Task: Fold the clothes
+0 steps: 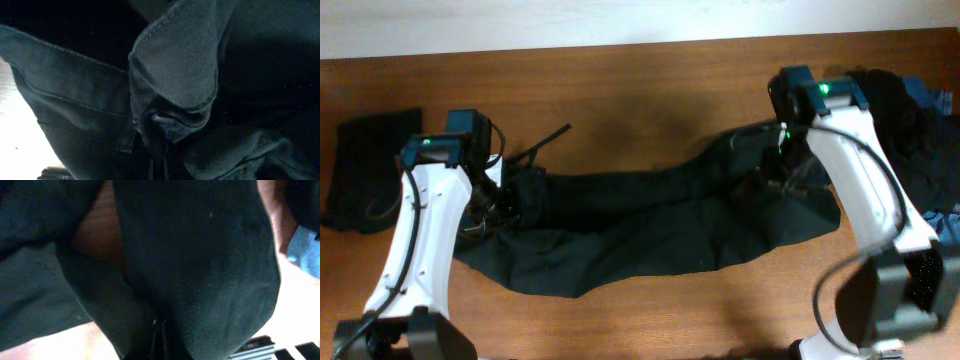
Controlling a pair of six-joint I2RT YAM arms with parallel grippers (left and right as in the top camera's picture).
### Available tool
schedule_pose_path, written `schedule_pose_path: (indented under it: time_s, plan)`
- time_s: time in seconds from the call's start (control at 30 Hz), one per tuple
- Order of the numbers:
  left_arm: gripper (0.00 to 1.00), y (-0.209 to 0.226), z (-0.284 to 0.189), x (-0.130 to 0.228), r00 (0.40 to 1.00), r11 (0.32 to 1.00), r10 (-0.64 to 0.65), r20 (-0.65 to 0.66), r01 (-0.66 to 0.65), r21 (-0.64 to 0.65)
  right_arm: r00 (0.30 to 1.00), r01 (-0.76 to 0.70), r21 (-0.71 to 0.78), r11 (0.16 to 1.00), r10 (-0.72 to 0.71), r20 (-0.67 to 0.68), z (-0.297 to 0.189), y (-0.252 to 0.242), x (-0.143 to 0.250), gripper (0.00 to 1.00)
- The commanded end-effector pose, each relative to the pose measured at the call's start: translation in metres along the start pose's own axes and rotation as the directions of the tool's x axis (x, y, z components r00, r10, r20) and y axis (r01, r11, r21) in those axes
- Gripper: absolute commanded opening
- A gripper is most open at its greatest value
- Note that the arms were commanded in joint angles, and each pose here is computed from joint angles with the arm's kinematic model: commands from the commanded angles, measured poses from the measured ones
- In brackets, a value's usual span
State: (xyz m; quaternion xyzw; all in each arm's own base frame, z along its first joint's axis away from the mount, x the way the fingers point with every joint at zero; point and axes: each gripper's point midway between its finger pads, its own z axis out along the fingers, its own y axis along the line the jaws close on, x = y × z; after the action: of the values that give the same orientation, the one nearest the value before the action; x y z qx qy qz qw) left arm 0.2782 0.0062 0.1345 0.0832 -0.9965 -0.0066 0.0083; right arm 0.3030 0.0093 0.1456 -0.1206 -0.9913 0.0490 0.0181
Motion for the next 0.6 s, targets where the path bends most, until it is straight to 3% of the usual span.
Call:
schedule_pose_path:
  time_s: [0.0, 0.3, 0.4, 0.47, 0.57]
  plan:
    - [0.0, 0.002, -0.004, 0.01, 1.0, 1.0, -0.018, 0.006, 0.018, -0.002, 0.999, -0.031, -0.007, 0.999, 0.031, 0.025, -0.002, -0.009, 0.022, 0.04]
    - [0.0, 0.0, 0.036, 0.031, 0.997, 1.0, -0.02, -0.075, 0.021, 0.011, 0.998, -0.021, 0.024, 0.999, 0.023, -0.059, 0.064, -0.013, 0.053, 0.04]
    - [0.14, 0.002, 0.043, 0.039, 0.994, 1.0, -0.02, -0.104, 0.021, 0.006, 0.998, -0.022, 0.022, 1.0, 0.023, -0.055, 0.066, -0.013, 0.052, 0.04]
    - [0.38, 0.002, 0.046, 0.044, 0.992, 1.0, -0.02, -0.124, 0.021, 0.002, 0.998, -0.022, 0.021, 1.0, 0.023, -0.053, 0.066, -0.013, 0.052, 0.06]
    - [0.5, 0.004, 0.05, 0.053, 0.987, 1.0, -0.021, -0.157, 0.02, -0.004, 0.999, -0.019, 0.02, 1.0, 0.02, -0.05, 0.065, -0.013, 0.051, 0.15]
